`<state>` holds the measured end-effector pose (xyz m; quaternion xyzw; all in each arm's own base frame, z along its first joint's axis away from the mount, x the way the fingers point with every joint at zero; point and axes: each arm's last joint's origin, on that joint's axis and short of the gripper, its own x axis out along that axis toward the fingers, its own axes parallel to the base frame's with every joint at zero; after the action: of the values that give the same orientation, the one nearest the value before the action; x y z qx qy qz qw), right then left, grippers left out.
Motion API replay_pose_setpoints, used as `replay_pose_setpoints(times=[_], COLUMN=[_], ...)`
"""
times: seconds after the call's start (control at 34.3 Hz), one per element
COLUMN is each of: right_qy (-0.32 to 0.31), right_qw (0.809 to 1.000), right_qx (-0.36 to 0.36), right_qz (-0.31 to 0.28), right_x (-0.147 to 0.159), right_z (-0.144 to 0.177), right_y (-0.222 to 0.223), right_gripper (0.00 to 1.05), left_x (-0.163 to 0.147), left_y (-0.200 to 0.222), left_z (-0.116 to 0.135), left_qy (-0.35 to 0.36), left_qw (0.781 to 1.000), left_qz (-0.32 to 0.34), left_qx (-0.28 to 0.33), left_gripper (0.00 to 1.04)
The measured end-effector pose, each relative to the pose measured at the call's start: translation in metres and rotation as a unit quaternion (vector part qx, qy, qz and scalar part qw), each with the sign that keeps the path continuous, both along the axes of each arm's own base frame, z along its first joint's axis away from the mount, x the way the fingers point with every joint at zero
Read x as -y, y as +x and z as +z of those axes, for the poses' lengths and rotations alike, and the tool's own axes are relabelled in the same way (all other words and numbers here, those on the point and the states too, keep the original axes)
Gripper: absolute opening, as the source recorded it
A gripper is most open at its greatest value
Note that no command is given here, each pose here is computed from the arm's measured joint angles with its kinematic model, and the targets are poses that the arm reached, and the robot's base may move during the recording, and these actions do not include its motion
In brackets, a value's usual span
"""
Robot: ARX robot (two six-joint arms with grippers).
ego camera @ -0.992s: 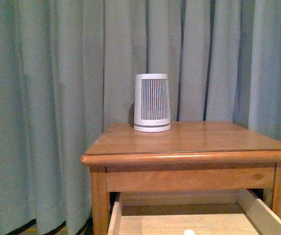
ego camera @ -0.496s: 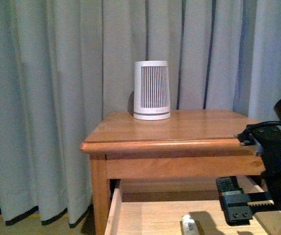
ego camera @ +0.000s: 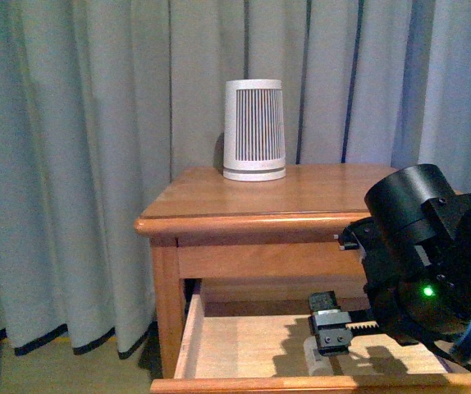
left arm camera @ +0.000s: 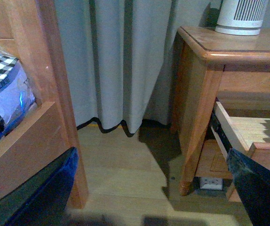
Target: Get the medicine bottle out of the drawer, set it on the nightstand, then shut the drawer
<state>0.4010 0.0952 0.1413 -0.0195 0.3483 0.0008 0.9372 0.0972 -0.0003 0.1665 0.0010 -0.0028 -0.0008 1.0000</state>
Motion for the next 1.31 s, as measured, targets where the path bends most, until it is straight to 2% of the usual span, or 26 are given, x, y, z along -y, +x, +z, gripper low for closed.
replay_pose_setpoints(times=[0.38,0.64,1.05,1.17,1.31], right_qy=[-0.017,-0.016,-0.014,-0.010,0.002], right_qw=[1.000,1.000,1.000,1.000,1.000], right_qx=[-0.013,0.019,0.013,0.016,0.015], right_qz=[-0.010,-0.015,-0.018,-0.018,-0.014], right_x=[-0.018,-0.023,-0.026,-0.028,-0.034], right_z=[-0.039,-0.054,-0.073,-0.074,-0.075], right_y=[0.030,0.040,0.048,0.048,0.046], right_gripper=[0.98,0.98,0.98,0.84,0.55], left_x=[0.000,0.000,0.000,0.000,0.000], left_y=[0.000,0.000,0.000,0.000,0.000], left_z=[0.000,0.000,0.000,0.000,0.000], left_qy=[0.000,0.000,0.000,0.000,0.000], left_qw=[1.000,1.000,1.000,1.000,1.000], left_qz=[0.000,0.000,0.000,0.000,0.000], left_qx=[0.000,0.000,0.000,0.000,0.000], left_gripper=[0.98,0.98,0.98,0.98,0.98])
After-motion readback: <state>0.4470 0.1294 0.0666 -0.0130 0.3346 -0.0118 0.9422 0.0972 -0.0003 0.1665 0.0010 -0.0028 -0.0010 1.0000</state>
